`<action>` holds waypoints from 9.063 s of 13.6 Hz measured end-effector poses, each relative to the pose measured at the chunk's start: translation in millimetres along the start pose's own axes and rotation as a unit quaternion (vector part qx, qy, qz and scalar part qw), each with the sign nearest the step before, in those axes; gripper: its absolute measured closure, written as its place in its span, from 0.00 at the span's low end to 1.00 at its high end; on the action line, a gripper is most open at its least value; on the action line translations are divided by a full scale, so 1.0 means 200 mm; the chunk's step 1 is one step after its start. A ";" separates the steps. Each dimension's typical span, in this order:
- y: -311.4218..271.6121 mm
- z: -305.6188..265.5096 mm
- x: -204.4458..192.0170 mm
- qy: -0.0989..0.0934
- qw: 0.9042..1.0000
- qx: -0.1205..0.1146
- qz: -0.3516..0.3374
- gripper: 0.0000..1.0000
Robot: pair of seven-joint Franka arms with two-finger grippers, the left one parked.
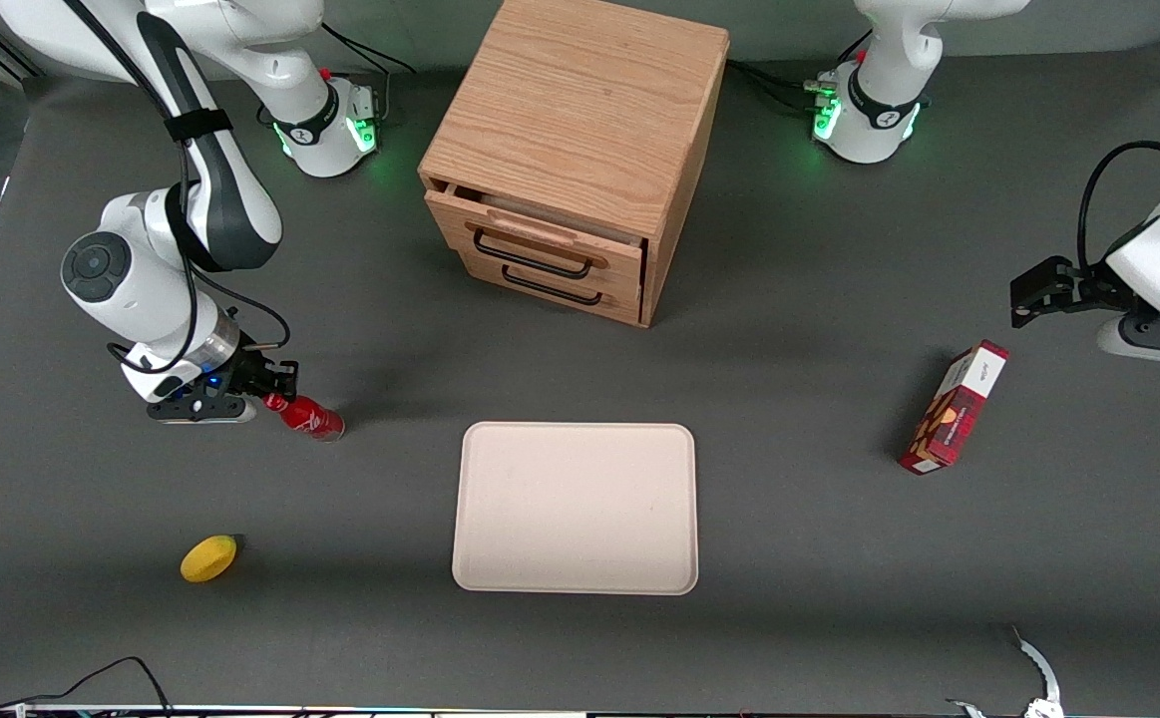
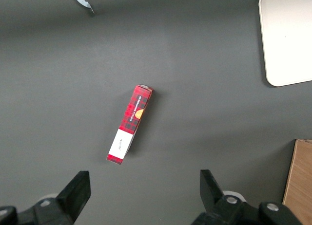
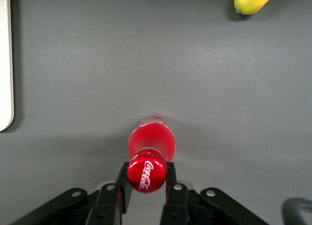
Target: Place coke bottle on tray
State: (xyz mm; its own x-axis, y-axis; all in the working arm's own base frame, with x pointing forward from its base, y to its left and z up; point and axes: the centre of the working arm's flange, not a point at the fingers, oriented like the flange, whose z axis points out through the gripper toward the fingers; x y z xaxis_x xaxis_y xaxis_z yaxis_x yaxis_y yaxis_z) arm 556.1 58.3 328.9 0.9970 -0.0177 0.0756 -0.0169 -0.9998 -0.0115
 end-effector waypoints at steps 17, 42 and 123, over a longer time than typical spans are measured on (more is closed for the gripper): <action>0.00 -1.27 0.21 -0.026 1.000 -0.007 0.004 0.70; -1.26 -0.68 0.63 0.021 0.996 0.029 0.083 0.70; 0.25 -1.76 0.12 0.007 1.000 0.010 0.024 0.00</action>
State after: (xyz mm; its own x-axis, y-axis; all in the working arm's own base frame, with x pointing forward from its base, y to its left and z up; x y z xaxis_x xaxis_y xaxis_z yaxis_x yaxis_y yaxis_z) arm 552.2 4.5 680.3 0.9939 -0.0661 0.0878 -0.0633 -0.9974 -0.0350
